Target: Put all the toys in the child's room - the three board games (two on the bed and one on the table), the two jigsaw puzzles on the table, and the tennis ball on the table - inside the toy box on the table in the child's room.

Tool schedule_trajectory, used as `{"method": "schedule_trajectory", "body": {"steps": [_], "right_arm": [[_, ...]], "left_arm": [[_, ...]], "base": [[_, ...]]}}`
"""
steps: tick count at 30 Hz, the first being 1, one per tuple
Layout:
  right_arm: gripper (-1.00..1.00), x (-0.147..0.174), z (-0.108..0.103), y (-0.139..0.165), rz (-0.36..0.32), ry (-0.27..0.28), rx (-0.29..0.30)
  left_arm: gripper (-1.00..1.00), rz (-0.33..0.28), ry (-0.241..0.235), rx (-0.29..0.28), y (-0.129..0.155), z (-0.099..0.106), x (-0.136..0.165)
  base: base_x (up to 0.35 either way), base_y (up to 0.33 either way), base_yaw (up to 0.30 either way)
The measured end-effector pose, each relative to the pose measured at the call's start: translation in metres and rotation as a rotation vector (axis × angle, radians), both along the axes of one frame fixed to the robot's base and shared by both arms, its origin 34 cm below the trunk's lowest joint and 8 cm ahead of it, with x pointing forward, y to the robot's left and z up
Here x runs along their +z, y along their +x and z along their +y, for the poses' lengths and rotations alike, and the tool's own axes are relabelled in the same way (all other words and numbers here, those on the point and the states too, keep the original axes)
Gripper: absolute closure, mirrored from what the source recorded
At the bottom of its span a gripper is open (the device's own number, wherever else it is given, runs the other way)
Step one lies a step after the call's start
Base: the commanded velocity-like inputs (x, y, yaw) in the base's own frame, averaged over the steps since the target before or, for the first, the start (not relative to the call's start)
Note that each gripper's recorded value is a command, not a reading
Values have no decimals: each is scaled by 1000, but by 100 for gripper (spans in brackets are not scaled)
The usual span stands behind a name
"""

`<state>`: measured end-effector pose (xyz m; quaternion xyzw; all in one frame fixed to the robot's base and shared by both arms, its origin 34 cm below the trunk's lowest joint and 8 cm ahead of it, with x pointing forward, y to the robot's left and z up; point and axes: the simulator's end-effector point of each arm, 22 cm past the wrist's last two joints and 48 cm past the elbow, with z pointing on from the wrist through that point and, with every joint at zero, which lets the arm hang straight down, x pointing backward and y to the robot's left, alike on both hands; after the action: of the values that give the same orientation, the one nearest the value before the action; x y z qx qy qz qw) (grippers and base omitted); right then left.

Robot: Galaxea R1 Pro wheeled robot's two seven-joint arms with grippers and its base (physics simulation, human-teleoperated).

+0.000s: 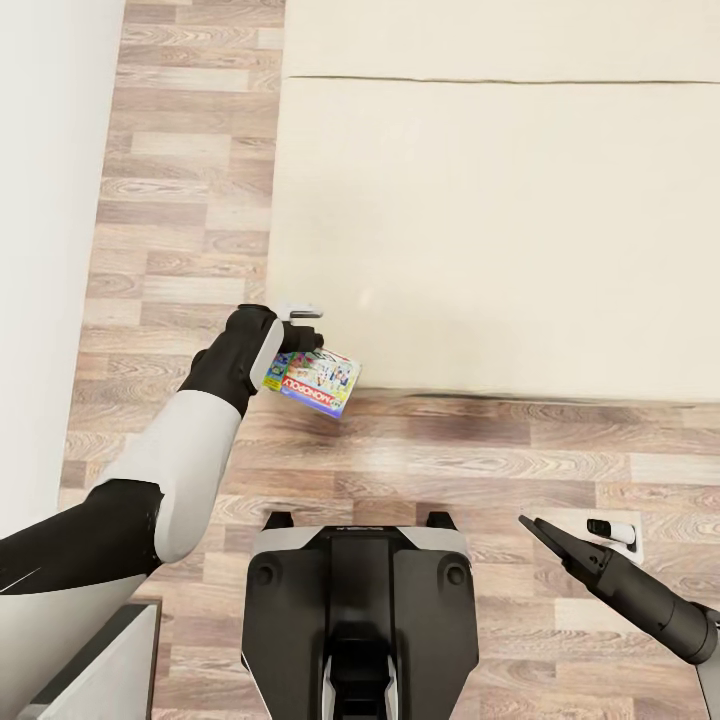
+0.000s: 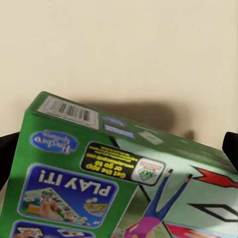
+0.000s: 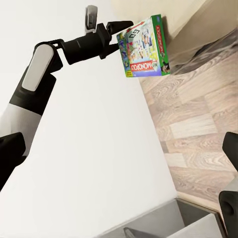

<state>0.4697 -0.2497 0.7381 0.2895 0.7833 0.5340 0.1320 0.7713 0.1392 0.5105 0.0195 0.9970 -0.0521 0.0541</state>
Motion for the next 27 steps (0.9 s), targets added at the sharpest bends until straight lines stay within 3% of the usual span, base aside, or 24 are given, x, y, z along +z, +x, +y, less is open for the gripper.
{"method": "schedule_trajectory", "body": {"steps": [27], "right_arm": [[-100, 0, 0, 0, 0, 0, 0]], "left_arm": [[-100, -1, 0, 5, 1, 1, 0]], "base": [[-2, 0, 0]]}}
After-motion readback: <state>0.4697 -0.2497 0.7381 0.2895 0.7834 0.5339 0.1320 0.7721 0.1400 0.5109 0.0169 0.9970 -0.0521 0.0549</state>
